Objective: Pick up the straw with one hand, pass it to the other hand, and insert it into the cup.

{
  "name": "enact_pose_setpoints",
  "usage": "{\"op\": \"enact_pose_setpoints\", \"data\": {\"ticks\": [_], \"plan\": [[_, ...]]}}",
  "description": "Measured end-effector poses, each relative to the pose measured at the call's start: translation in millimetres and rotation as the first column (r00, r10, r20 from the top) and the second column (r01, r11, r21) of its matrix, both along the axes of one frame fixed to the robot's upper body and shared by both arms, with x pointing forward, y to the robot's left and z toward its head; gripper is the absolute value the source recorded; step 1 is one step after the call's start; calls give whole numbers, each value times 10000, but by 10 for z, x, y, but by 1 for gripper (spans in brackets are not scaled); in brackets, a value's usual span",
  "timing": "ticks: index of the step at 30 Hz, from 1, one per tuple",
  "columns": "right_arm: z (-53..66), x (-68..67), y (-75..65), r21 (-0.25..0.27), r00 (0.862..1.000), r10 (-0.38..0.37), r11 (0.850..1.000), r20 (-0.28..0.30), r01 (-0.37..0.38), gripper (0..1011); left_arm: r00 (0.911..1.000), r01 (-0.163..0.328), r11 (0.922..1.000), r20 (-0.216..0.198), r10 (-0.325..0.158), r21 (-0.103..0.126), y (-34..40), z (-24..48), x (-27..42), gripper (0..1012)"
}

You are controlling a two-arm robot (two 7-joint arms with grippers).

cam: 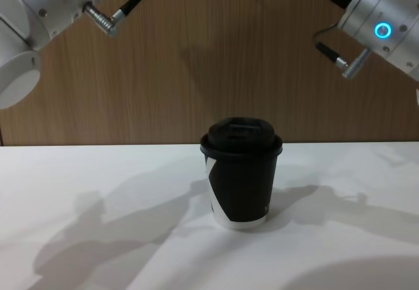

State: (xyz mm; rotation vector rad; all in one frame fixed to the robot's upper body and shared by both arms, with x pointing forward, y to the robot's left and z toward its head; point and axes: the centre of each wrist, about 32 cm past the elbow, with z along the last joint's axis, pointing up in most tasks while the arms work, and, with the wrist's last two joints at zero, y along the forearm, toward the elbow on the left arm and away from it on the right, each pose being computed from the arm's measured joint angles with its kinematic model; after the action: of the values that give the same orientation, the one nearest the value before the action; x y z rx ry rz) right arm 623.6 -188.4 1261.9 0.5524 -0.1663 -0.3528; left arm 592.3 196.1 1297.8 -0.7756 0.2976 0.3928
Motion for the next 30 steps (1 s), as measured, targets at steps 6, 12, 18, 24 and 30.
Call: {"op": "enact_pose_setpoints", "data": {"ticks": [6, 12, 18, 24, 30], "plan": [[0, 0, 0, 0, 10000, 0, 10000, 1, 0, 16, 10000, 1, 10000, -32, -1, -28, -8, -7, 12, 590], [0, 0, 0, -1, 10000, 0, 10000, 0, 0, 16, 10000, 6, 10000, -36, -6, -65, -14, -20, 19, 389], [0, 0, 0, -1, 10000, 0, 10000, -1, 0, 16, 10000, 30, 10000, -6, -30, -75, -19, -29, 18, 191], [0, 0, 0, -3, 10000, 0, 10000, -2, 0, 16, 10000, 43, 10000, -1, -43, -73, -9, -42, 10, 63], [0, 0, 0, 1, 10000, 1, 10000, 1, -1, 62, 10000, 52, 10000, -63, -52, -79, 9, -68, -5, 25]]}}
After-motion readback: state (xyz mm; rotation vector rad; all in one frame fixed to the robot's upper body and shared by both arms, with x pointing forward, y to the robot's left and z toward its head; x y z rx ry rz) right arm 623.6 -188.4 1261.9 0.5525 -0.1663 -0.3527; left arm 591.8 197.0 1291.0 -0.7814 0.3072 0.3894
